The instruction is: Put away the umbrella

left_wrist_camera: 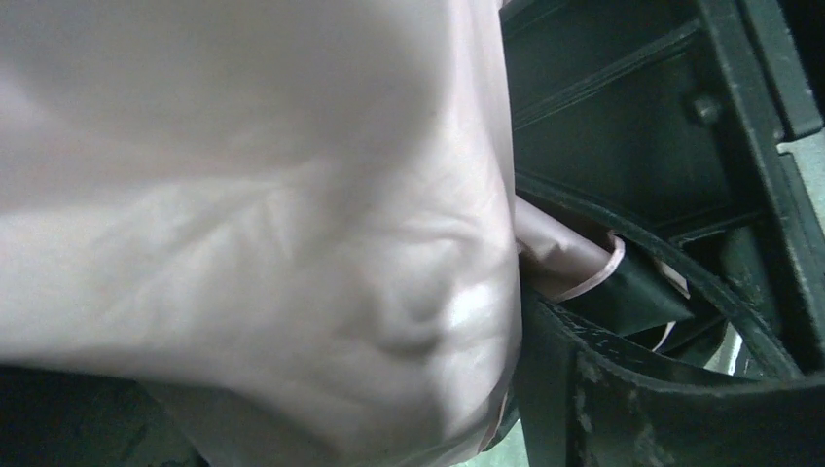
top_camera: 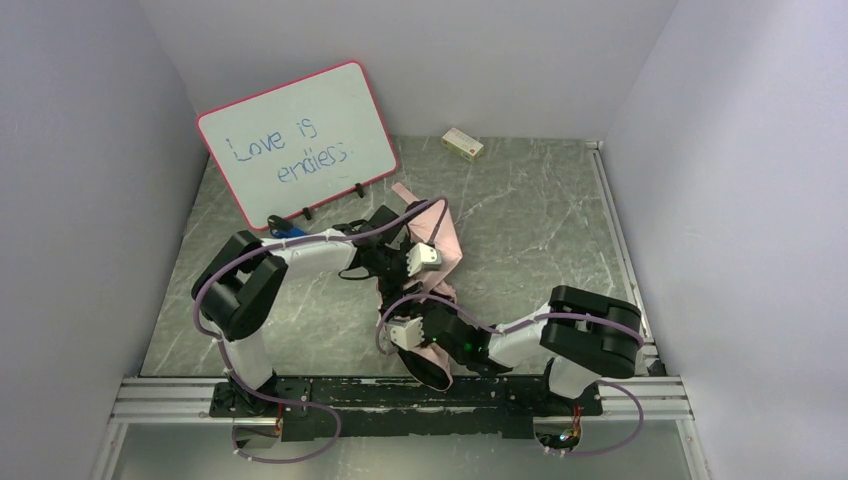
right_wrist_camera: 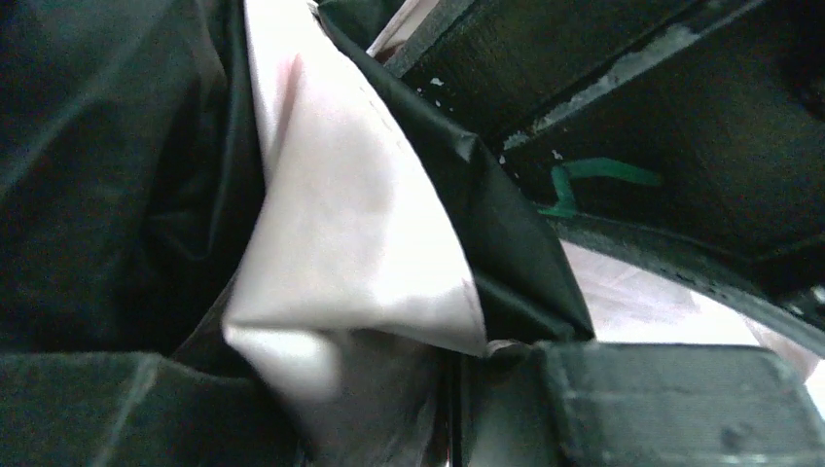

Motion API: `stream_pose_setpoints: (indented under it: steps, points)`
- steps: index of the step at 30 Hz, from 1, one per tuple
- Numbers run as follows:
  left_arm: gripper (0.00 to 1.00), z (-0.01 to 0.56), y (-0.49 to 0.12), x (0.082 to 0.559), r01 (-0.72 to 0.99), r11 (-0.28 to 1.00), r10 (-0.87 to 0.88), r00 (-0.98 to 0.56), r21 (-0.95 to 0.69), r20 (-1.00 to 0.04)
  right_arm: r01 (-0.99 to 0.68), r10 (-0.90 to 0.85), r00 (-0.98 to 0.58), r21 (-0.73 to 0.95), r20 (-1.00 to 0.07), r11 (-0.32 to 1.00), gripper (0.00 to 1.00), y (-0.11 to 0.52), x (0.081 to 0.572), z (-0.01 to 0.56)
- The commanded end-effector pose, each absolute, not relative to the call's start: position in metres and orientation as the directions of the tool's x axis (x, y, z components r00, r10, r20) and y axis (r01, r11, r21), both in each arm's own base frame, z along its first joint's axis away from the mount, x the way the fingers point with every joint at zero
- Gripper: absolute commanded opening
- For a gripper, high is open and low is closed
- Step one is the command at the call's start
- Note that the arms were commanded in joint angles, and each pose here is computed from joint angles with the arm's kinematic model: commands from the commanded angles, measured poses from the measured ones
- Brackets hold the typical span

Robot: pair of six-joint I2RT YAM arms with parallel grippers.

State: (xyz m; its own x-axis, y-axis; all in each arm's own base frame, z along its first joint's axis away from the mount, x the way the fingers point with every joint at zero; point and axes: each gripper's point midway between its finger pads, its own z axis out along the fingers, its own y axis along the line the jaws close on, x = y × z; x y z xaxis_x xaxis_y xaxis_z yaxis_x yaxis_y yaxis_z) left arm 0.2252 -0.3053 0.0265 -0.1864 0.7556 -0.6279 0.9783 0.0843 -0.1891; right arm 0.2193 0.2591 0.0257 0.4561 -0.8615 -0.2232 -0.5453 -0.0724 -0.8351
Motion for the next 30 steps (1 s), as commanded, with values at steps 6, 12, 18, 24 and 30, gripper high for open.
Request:
stream_pose_setpoints:
  steps: [6, 12, 18, 24, 30]
  points:
    - [0.65, -0.018, -0.290, 0.227, 0.990, 0.083, 0.835, -0.131, -0.112, -0.535, -0.591, -0.815, 0.483, -0.806, -0.321, -0.033, 0.17, 0.270, 0.203, 0.026]
    - [0.37, -0.029, -0.285, 0.221, 0.994, 0.060, 0.869, -0.100, -0.096, -0.484, -0.581, -0.818, 0.472, -0.814, -0.328, -0.008, 0.39, 0.266, 0.205, 0.036]
    - [0.19, -0.025, -0.284, 0.231, 0.996, 0.073, 0.872, -0.087, -0.048, -0.481, -0.607, -0.803, 0.449, -0.793, -0.391, 0.047, 0.56, 0.266, 0.201, 0.066]
    - [0.14, -0.015, -0.285, 0.240, 0.996, 0.085, 0.858, -0.063, 0.020, -0.510, -0.720, -0.776, 0.375, -0.687, -0.507, 0.101, 0.61, 0.259, 0.177, 0.085]
    - [0.12, -0.008, -0.286, 0.248, 0.992, 0.095, 0.845, -0.039, 0.078, -0.534, -0.793, -0.665, 0.286, -0.560, -0.690, 0.239, 0.60, 0.253, 0.155, 0.132]
